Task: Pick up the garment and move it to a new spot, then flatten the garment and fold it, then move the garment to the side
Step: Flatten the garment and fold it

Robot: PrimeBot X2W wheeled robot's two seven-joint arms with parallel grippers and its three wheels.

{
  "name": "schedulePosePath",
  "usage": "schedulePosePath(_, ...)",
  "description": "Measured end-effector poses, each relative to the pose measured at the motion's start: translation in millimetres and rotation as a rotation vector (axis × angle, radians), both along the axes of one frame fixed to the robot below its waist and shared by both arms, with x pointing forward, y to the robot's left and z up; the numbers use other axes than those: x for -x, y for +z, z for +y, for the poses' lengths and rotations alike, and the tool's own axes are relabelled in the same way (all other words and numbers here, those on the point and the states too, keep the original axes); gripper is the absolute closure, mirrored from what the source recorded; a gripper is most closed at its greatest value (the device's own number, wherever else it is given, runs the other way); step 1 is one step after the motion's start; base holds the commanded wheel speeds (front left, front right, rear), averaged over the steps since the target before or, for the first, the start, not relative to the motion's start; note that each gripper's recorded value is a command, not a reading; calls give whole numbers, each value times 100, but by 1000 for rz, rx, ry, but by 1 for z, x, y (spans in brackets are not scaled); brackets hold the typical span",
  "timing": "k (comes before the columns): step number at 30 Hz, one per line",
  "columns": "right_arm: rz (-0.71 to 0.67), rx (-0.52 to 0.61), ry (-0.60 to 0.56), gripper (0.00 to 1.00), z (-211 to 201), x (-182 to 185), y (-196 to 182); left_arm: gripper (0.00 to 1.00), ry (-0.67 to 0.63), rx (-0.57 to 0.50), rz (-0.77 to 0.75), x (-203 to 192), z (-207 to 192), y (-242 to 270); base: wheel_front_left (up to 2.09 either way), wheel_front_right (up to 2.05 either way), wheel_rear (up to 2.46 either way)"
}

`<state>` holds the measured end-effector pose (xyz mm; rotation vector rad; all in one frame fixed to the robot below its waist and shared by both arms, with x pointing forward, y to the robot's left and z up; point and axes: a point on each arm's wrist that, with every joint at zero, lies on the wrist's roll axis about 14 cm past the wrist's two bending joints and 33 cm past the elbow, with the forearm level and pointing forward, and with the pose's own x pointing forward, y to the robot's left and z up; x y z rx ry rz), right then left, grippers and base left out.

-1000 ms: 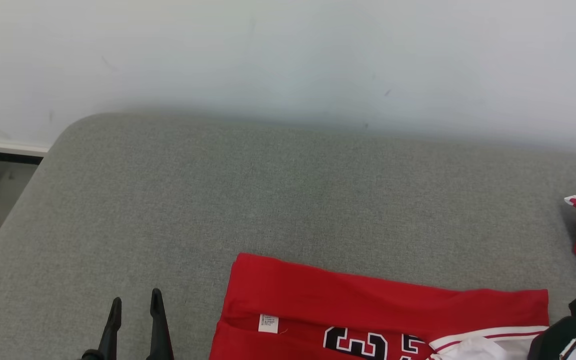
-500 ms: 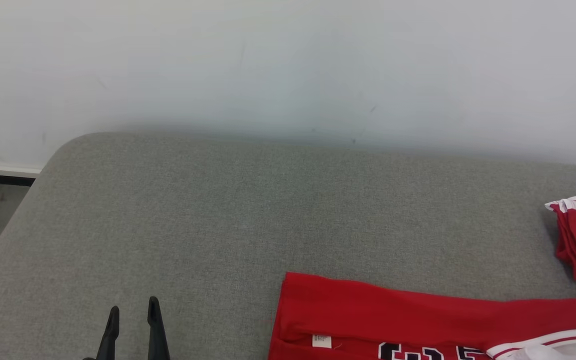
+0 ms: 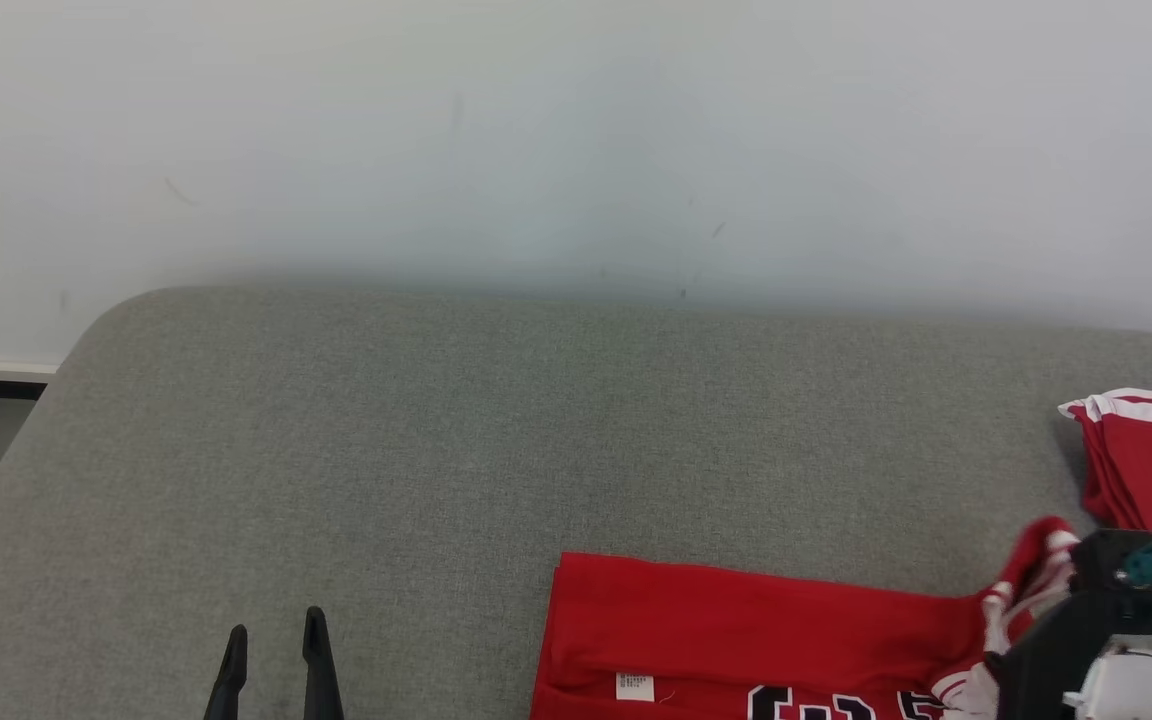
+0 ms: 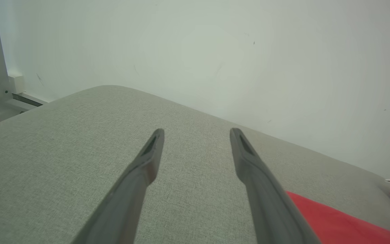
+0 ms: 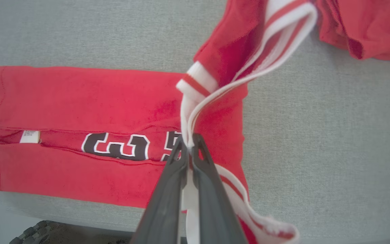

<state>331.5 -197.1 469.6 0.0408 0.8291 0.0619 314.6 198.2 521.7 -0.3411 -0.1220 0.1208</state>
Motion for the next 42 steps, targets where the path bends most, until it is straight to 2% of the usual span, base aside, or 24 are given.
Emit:
schedulePosePath(5,20,-32,200,100,58,2,-1,0,-2,-2,0,-1,0,-1,0,0,0)
schedulePosePath(10,29,-64,323,100,102,-6,-9,0,3,-5,5,0,3,-4,0,0,0)
schedulePosePath(16,24,-102,396,100,138,-20,-20,0,24,-16,9,5,10,-6,0,0,0)
schedulePosePath(23,42,-181,501,100,183,-21,-33,0,59,-23,16,15,20,-9,0,0,0)
schedulePosePath(29,24,-196,531,100,201,-30,-38,0,80,-32,17,22,24,-9,0,0,0)
schedulePosePath(42,52,-242,620,100,239,-25,-48,0,110,-27,22,34,31,-12,0,0,0)
